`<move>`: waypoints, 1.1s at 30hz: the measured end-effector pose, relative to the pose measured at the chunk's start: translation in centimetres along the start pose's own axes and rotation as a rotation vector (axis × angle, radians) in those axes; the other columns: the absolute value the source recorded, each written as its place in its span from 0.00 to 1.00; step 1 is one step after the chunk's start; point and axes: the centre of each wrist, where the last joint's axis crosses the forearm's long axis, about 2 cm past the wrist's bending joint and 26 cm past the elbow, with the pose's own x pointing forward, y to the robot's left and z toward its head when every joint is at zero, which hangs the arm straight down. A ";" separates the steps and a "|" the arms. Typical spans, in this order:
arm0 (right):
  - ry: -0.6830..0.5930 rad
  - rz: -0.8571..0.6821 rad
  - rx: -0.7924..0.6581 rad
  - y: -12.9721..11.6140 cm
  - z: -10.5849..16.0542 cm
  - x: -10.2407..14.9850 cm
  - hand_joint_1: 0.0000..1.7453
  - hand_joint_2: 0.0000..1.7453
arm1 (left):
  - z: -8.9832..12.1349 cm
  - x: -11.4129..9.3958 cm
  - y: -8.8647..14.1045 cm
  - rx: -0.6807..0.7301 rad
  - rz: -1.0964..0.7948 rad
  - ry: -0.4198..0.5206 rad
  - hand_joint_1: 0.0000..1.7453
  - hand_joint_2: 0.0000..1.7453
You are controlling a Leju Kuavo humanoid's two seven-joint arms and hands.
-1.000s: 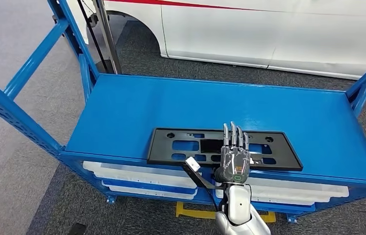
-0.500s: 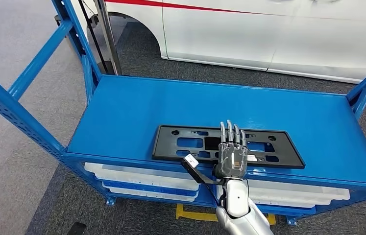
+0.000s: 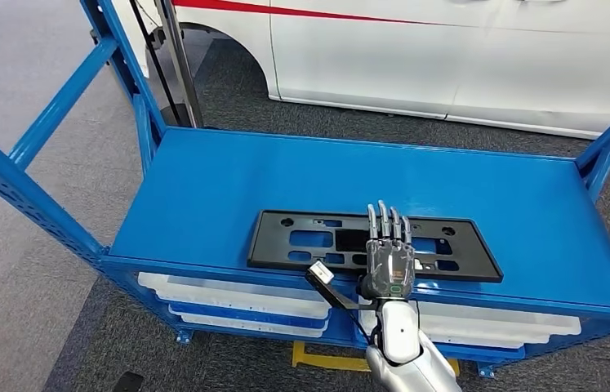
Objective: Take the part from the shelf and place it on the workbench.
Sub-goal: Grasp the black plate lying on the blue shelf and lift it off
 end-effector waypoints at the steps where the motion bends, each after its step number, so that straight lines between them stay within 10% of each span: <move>1: 0.000 0.000 0.000 0.0 0.0 0.0 0.00 1.00 | 0.0 0.0 0.0 0.000 0.000 0.000 0.00 0.00; 24: 0.023 0.023 0.009 0.7 0.9 -1.9 0.00 1.00 | 0.2 -0.4 0.1 0.004 0.002 0.007 0.00 0.00; 28: 0.029 0.024 0.014 0.8 1.0 -2.3 0.91 1.00 | 0.2 -0.3 -0.3 -0.003 0.003 0.003 0.00 0.00; 33: 0.039 0.010 0.076 1.2 1.3 -2.7 1.00 1.00 | 0.2 -0.2 -0.4 -0.006 -0.001 0.002 0.00 0.00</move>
